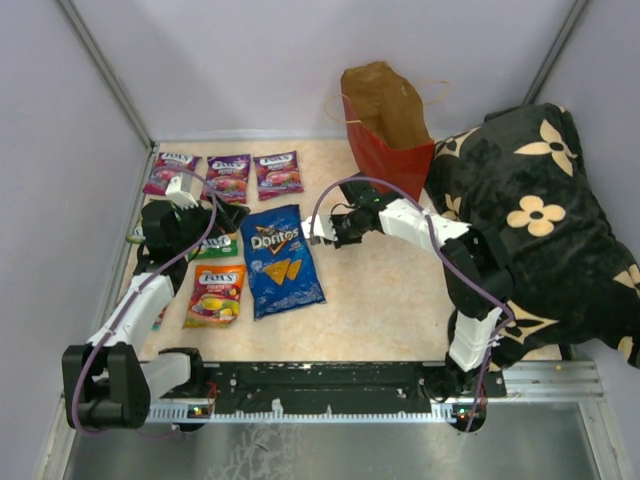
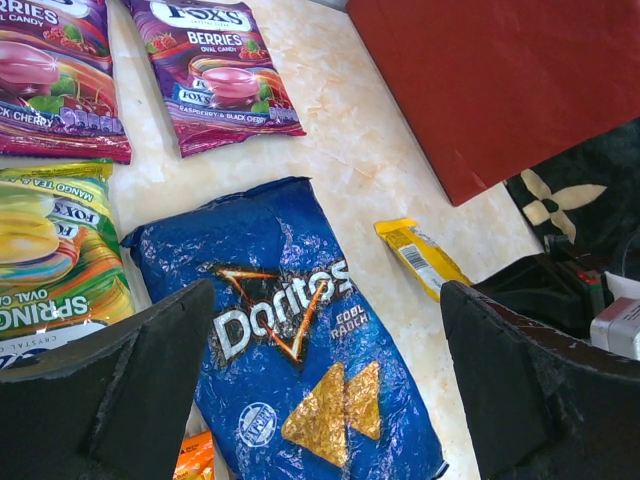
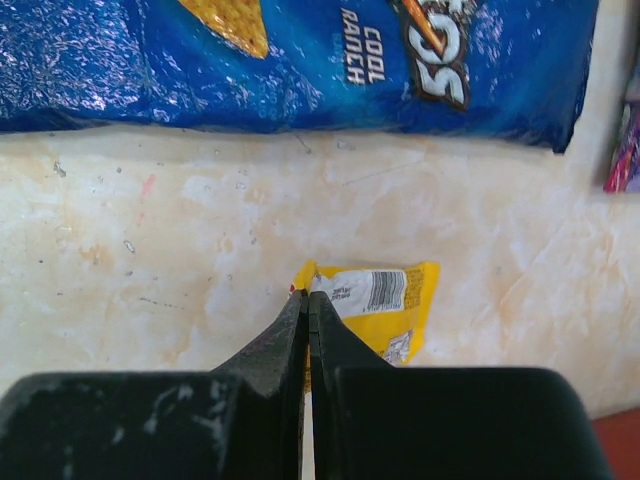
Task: Take the snacks out of the paper bag
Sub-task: Move the snack to the center of the board, then reset both arms
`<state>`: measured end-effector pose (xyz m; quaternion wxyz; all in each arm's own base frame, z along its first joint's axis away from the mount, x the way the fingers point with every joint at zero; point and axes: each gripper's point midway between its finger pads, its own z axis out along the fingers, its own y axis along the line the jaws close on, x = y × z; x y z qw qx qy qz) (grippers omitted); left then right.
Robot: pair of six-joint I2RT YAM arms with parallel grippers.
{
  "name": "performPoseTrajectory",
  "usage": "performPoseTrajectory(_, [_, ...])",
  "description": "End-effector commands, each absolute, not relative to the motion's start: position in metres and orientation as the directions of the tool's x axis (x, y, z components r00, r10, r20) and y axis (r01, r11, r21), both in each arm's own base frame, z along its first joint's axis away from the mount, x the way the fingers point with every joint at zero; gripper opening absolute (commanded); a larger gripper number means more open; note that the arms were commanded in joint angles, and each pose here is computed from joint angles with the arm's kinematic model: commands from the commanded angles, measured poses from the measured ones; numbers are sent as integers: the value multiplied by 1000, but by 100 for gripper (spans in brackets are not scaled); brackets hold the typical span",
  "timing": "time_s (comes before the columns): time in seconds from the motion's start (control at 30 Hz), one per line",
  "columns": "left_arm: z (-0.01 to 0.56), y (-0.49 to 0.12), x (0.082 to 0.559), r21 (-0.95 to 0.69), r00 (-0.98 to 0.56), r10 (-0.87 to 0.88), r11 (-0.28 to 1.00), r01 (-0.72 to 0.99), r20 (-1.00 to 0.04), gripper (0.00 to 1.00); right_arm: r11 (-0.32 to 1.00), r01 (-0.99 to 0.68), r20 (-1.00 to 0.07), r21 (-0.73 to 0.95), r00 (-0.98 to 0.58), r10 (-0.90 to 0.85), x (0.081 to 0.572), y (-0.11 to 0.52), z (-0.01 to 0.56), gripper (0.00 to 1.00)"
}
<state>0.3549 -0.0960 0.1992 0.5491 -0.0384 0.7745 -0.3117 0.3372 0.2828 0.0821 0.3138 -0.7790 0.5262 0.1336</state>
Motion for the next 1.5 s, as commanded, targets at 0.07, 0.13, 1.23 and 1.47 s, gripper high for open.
performPoseTrajectory(0.07, [204, -93, 358, -502, -366, -389, 814, 293, -845, 100, -393, -858, -545, -332, 514, -662, 333, 298, 70, 0])
performPoseTrajectory(0.13, [205, -93, 359, -501, -366, -388, 815, 293, -846, 100, -395, -857, -552, -331, 515, -656, 331, 300, 67, 0])
performPoseTrajectory(1.23, [228, -83, 347, -325, -216, -272, 906, 273, -938, 99, 713, -496, -853, 496, -432, 293, 311, 253, 207, 99])
performPoseTrajectory(1.47, [235, -81, 342, -300, -148, -267, 910, 287, -952, 100, 966, -6, -936, 258, -248, 248, 299, 114, 188, 99])
